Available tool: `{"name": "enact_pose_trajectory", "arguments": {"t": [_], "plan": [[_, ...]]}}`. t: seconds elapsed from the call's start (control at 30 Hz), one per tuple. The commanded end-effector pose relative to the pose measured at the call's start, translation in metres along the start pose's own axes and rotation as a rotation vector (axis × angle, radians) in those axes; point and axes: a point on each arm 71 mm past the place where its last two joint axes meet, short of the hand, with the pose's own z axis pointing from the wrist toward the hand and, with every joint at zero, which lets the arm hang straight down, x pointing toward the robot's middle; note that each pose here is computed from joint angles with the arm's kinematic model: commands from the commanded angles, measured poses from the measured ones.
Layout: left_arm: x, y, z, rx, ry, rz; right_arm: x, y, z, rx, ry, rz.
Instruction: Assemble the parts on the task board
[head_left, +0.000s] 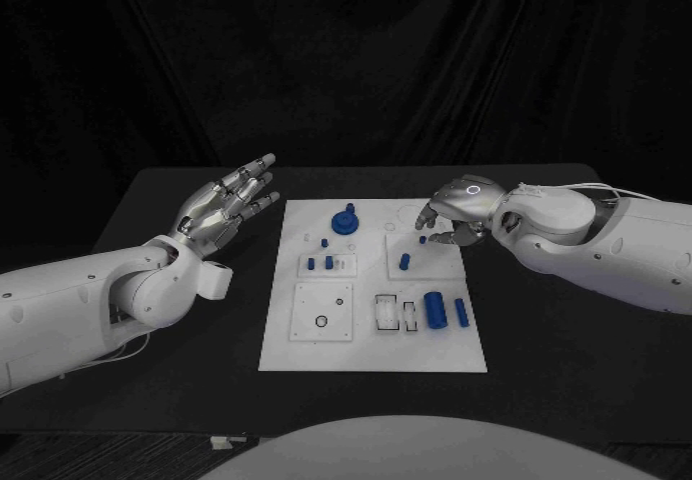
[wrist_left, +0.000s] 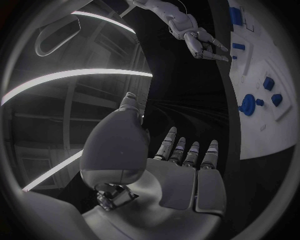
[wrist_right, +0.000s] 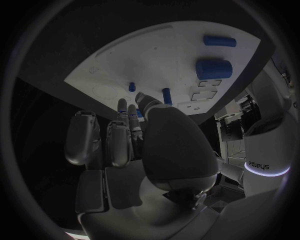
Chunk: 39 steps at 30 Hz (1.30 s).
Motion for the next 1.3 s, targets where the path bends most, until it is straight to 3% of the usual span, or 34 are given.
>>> {"name": "enact_pose_trajectory", "arguments": {"t": [0.03, 1.3], "plan": [[0.0047, -0.0187, -0.0022, 0.268, 0.028, 0.012, 0.004, -0.002, 0.002, 0.022, 0.010, 0.002], [0.0017, -0.0153, -0.0007, 0.231, 0.041, 0.011, 0.023, 0.000, 0.017, 0.015, 0.059, 0.046]]}}
